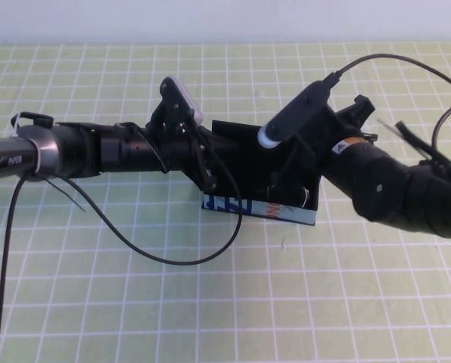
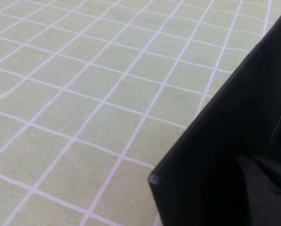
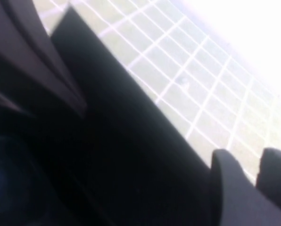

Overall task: Take glasses out of glasses case
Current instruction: Pick up the glasses from the glasses case

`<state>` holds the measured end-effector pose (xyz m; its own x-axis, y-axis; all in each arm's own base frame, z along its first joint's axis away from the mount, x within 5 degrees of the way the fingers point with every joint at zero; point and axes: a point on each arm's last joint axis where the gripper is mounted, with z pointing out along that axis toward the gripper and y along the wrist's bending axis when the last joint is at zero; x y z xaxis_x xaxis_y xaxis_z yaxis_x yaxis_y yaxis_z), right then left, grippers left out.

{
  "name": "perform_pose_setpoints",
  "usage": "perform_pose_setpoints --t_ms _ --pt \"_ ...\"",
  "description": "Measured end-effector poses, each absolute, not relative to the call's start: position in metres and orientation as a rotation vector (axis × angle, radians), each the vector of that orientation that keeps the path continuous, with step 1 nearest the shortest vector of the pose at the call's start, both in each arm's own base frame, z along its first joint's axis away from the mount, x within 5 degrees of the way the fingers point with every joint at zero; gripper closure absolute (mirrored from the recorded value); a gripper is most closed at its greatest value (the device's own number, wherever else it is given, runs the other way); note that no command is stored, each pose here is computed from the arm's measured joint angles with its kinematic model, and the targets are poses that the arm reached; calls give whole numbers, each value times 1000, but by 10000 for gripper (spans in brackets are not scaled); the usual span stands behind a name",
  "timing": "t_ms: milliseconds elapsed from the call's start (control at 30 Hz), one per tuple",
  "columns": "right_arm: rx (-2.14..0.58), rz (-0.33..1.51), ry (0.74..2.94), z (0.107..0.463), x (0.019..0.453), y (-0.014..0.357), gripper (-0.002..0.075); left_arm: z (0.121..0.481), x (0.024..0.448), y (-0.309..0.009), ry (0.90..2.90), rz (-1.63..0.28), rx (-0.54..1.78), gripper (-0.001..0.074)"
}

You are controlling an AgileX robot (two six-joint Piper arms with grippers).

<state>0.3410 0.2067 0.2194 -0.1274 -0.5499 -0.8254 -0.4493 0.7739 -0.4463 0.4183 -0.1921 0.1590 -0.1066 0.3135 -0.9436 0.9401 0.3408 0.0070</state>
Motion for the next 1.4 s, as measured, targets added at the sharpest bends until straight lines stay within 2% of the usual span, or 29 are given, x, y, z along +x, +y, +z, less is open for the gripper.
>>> perform_pose_setpoints --t_ms 200,333,500,800,1200,1400 --pt "-815 145 1898 241 317 209 606 159 419 -192 1639 -803 1143 739" --pt "-794 293 1996 239 308 214 677 159 419 -192 1650 -813 1131 739" --pt "-690 349 2052 232 321 216 734 159 419 -192 1710 -868 1067 739" --pt "-496 393 2117 218 376 204 742 151 413 -187 1848 -946 1080 739" --pt "-476 415 2160 200 391 206 742 147 407 -178 1929 -988 1161 739" --pt "-422 506 2208 195 402 200 742 147 404 -178 1971 -1012 1173 739"
